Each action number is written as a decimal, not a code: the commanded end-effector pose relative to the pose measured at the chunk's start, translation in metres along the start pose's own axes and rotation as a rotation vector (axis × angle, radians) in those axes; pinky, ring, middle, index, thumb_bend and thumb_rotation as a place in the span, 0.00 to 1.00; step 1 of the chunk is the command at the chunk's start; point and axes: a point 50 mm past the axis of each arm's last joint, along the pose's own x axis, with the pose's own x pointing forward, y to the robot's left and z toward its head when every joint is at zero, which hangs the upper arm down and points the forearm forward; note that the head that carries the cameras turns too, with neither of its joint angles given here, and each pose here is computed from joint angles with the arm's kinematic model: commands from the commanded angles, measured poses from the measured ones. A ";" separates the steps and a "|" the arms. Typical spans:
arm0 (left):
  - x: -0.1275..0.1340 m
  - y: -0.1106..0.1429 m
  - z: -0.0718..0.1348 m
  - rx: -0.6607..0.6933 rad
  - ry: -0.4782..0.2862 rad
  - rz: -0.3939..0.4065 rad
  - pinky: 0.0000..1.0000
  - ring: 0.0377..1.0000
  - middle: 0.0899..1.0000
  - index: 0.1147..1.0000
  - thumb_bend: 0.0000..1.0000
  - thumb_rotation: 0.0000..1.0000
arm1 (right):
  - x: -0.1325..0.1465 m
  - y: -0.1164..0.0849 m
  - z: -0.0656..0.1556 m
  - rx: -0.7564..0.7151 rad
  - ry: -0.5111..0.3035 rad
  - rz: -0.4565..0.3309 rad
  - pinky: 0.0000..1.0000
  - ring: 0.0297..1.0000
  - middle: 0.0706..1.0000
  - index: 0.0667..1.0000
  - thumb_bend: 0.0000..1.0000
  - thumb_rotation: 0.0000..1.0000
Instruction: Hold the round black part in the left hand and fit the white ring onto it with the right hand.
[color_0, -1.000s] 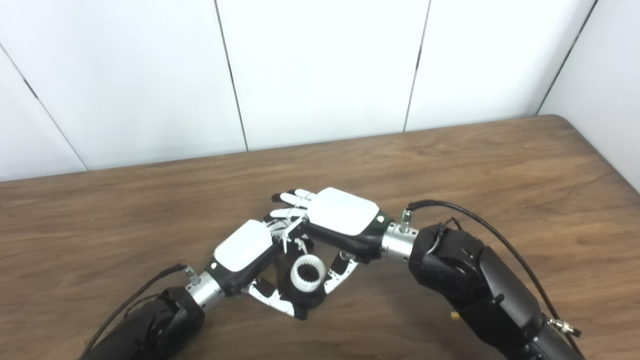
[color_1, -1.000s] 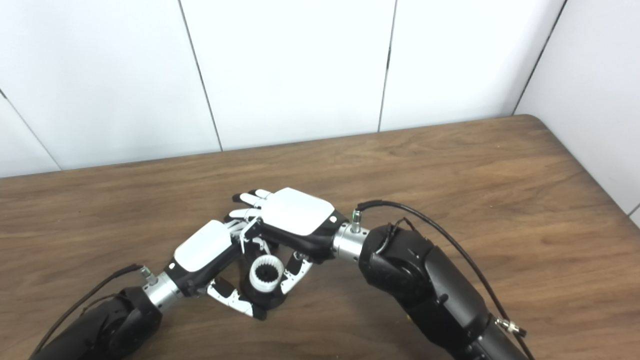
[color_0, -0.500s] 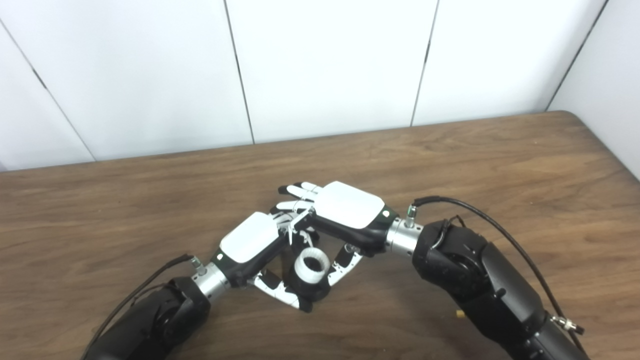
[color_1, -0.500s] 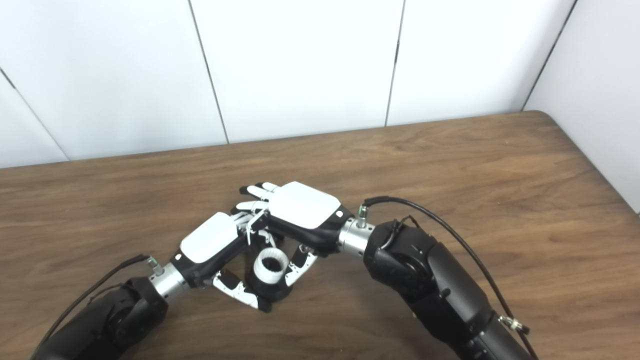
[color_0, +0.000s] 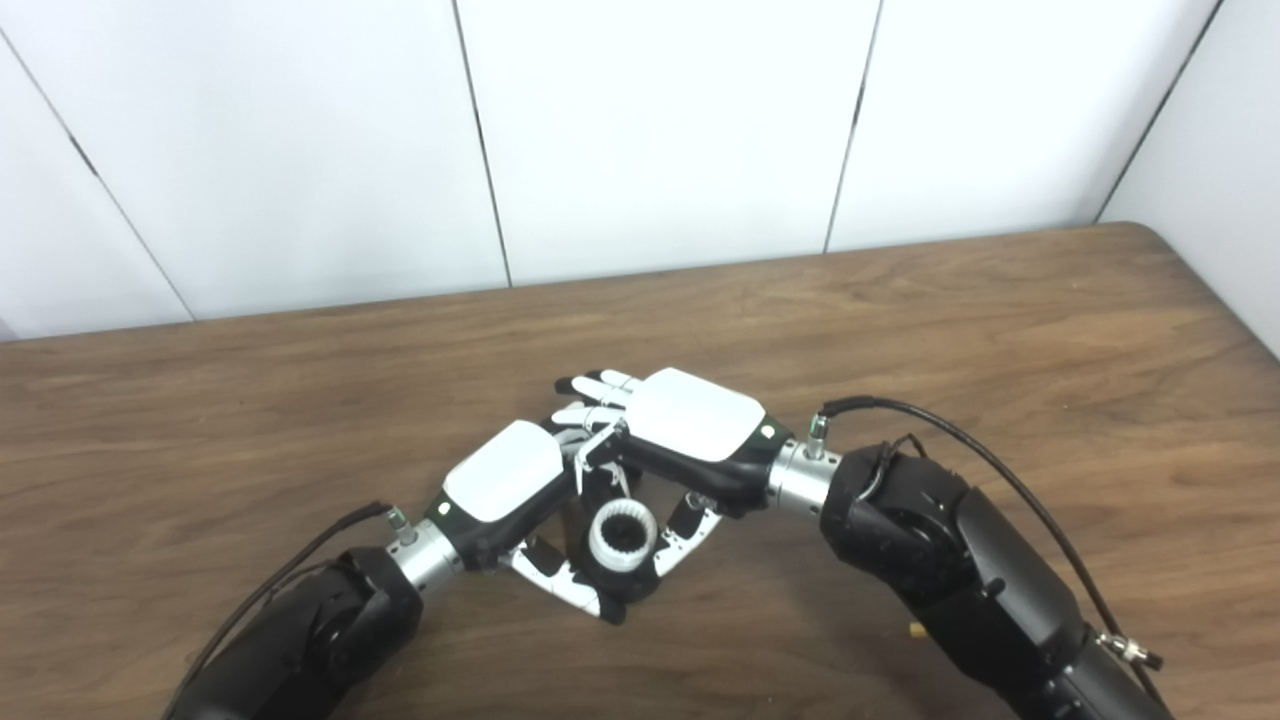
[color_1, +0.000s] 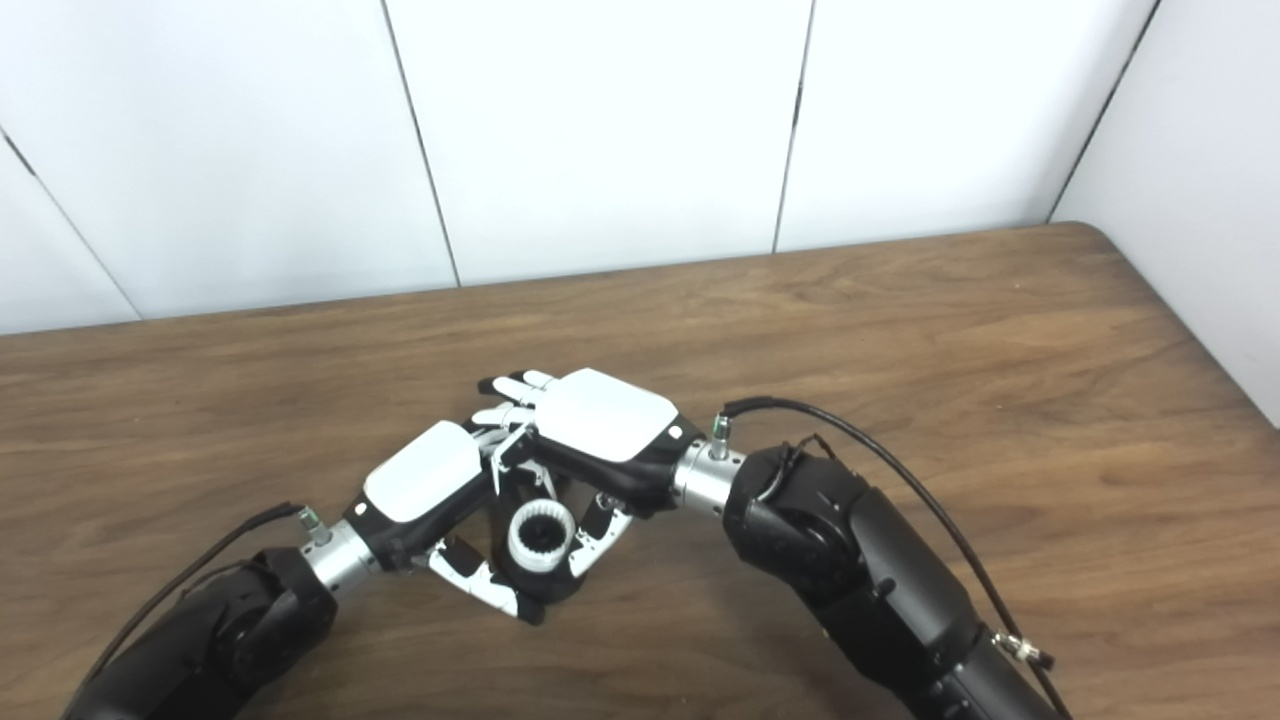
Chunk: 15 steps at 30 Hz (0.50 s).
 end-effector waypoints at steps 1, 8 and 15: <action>0.003 -0.011 0.010 0.025 -0.027 -0.076 1.00 0.90 0.75 0.42 0.52 0.06 | 0.006 -0.017 0.007 -0.045 -0.051 -0.009 1.00 1.00 0.90 0.44 0.53 0.13; 0.006 -0.017 0.013 0.032 -0.030 -0.092 1.00 0.89 0.73 0.42 0.52 0.06 | 0.003 -0.027 0.006 -0.086 -0.051 0.060 1.00 1.00 0.90 0.44 0.53 0.13; 0.011 -0.019 0.020 0.036 -0.046 -0.087 1.00 0.90 0.75 0.42 0.52 0.06 | 0.002 -0.037 0.004 -0.103 -0.057 0.106 1.00 1.00 0.88 0.44 0.53 0.13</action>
